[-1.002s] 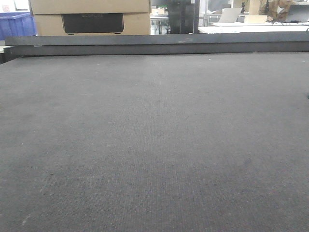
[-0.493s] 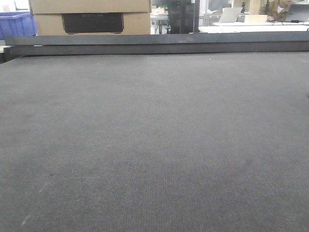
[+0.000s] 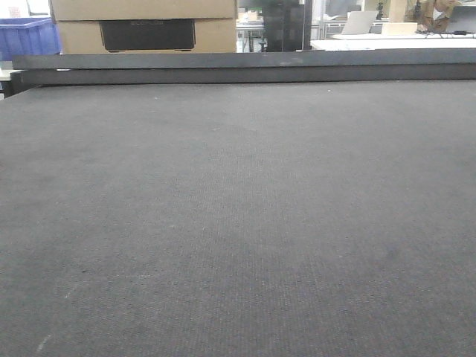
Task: Place cylindrical capacitor in blue bin on shelf
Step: 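Move right gripper toward dark capacitor, left gripper toward orange capacitor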
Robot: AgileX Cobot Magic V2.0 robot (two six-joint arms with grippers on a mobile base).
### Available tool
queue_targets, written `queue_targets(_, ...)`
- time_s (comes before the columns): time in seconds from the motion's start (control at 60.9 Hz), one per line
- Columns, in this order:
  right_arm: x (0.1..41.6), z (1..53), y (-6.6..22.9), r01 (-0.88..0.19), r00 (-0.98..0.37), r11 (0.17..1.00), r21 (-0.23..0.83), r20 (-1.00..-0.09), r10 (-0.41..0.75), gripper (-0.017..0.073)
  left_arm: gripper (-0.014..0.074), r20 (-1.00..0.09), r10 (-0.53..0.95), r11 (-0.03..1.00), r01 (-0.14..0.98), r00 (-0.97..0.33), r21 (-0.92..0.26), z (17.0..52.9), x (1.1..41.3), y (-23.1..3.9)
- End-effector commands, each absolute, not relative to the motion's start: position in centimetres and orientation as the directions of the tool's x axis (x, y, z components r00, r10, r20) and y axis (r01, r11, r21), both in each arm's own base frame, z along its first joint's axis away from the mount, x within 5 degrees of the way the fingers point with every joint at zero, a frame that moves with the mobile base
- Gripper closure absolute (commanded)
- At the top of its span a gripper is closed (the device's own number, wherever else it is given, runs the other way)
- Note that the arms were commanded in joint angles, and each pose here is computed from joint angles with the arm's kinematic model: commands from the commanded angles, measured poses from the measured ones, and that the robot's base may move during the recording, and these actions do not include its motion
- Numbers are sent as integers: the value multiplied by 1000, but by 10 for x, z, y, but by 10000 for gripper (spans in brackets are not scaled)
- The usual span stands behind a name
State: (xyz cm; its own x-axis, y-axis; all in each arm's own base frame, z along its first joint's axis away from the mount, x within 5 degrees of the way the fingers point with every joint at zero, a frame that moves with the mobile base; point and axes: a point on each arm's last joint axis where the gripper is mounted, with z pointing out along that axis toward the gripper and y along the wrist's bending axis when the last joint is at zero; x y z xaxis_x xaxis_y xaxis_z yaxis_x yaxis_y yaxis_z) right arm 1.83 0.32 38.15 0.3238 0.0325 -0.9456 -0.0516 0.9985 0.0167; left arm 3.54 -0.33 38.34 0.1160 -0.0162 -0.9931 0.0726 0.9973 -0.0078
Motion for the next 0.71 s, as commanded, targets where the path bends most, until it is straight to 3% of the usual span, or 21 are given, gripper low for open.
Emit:
queue_targets(0.0, 36, 398, 4, -57, 258, 998, 15, -966, 29, 221, 321, -1000, -10, 998, 68, -29, -12, 398, 53, -4)
queue_targets(0.131, 79, 403, 4, -49, 159, 999, 22, -987, 29, -9, 113, -995, -12, 997, 75, -102, -20, 405, 82, -6)
queue_targets(0.263, 114, 396, 4, -41, 94, 999, 25, -995, 29, -10, -10, -988, -13, 997, 74, -156, -25, 400, 103, -8)
queue_targets(0.476, 164, 360, 4, -26, -67, 999, 29, -997, 27, -10, -8, -983, -11, 997, 77, -183, -25, 397, 110, -9)
queue_targets(0.69, 194, 280, -3, 45, -160, 999, 26, -987, 33, -10, -8, -983, -7, 995, 101, -183, -25, 397, 110, -11)
